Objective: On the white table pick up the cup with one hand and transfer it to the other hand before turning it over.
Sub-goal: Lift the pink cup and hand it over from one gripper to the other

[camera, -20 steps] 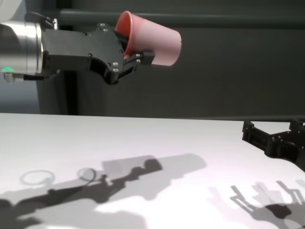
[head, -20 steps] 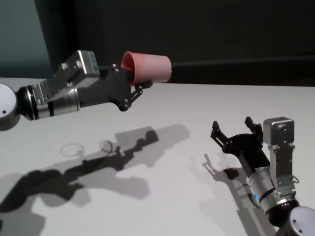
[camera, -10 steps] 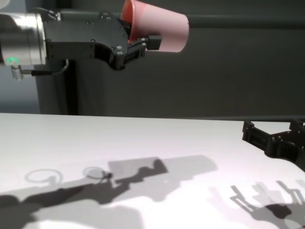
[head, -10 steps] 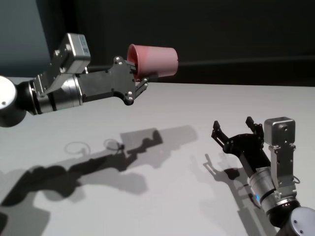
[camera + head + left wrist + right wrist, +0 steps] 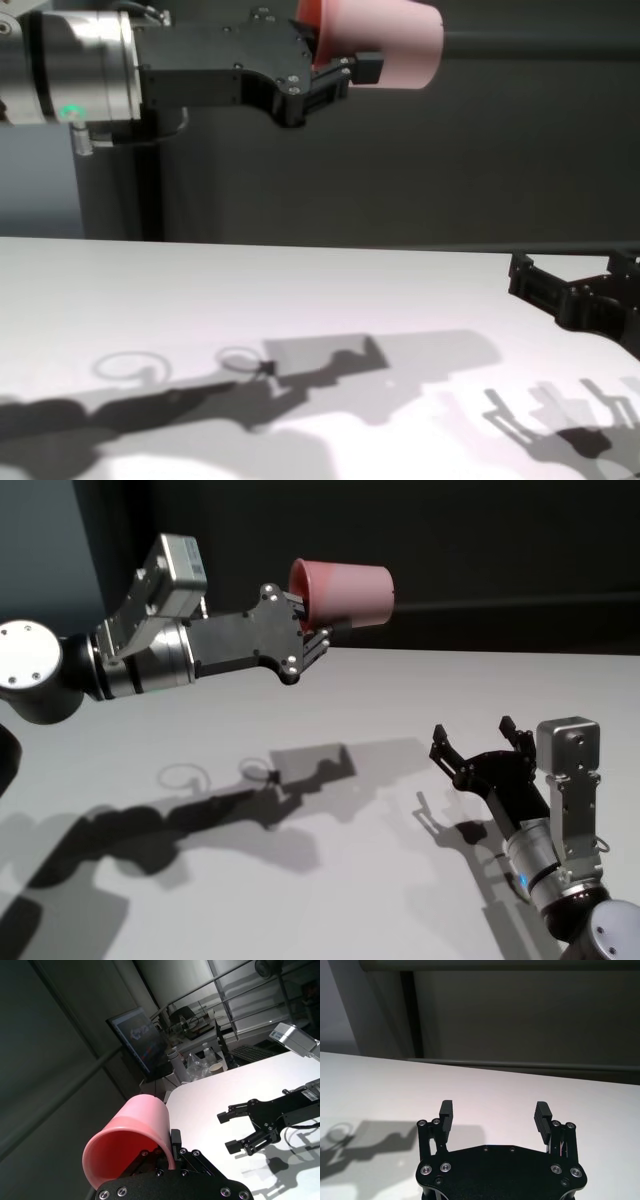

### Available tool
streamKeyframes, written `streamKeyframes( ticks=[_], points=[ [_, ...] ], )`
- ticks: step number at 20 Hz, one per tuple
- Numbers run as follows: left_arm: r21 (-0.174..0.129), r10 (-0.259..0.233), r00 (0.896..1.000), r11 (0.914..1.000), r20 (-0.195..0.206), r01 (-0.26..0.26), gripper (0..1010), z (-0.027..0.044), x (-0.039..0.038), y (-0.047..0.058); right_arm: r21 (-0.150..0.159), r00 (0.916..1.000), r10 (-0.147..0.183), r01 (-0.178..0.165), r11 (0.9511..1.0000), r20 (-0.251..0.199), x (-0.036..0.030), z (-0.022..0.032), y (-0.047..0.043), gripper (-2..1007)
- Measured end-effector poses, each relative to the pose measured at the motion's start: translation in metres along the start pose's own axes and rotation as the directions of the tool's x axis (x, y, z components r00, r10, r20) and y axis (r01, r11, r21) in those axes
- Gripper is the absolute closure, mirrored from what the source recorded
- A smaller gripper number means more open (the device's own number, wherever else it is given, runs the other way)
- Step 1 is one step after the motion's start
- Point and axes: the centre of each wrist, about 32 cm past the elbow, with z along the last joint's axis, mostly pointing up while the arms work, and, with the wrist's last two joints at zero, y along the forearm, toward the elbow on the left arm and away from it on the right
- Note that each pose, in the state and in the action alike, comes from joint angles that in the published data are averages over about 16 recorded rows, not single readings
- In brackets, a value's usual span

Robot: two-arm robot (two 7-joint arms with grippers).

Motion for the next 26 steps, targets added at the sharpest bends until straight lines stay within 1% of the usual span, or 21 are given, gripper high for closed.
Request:
streamKeyframes(
  ticks=[6, 12, 19, 23, 26],
  points=[
    [-0.039, -0.012, 1.0, 0.9992, -0.022, 0.011, 973, -0.0009, 0.0039, -0.013, 0.0, 1.0, 0.0, 0.0, 1.0, 0.0, 0.0, 0.0, 0.0, 3],
    [-0.064, -0.018, 0.999, 0.9979, -0.044, 0.015, 973, -0.0033, 0.0053, -0.022, 0.0, 1.0, 0.0, 0.0, 1.0, 0.0, 0.0, 0.0, 0.0, 3],
    [-0.07, -0.019, 0.998, 0.9975, -0.053, 0.015, 973, -0.0052, 0.0046, -0.027, 0.0, 1.0, 0.0, 0.0, 1.0, 0.0, 0.0, 0.0, 0.0, 3],
    [-0.068, -0.02, 0.998, 0.9976, -0.054, 0.016, 973, -0.0053, 0.0044, -0.027, 0.0, 1.0, 0.001, -0.001, 1.0, 0.001, -0.0003, 0.0001, 0.0001, 3],
    [-0.067, -0.019, 0.998, 0.9976, -0.053, 0.016, 973, -0.0051, 0.0046, -0.026, 0.002, 0.9999, 0.008, -0.008, 1.0, 0.009, -0.0023, 0.0006, 0.0007, 3]
  ],
)
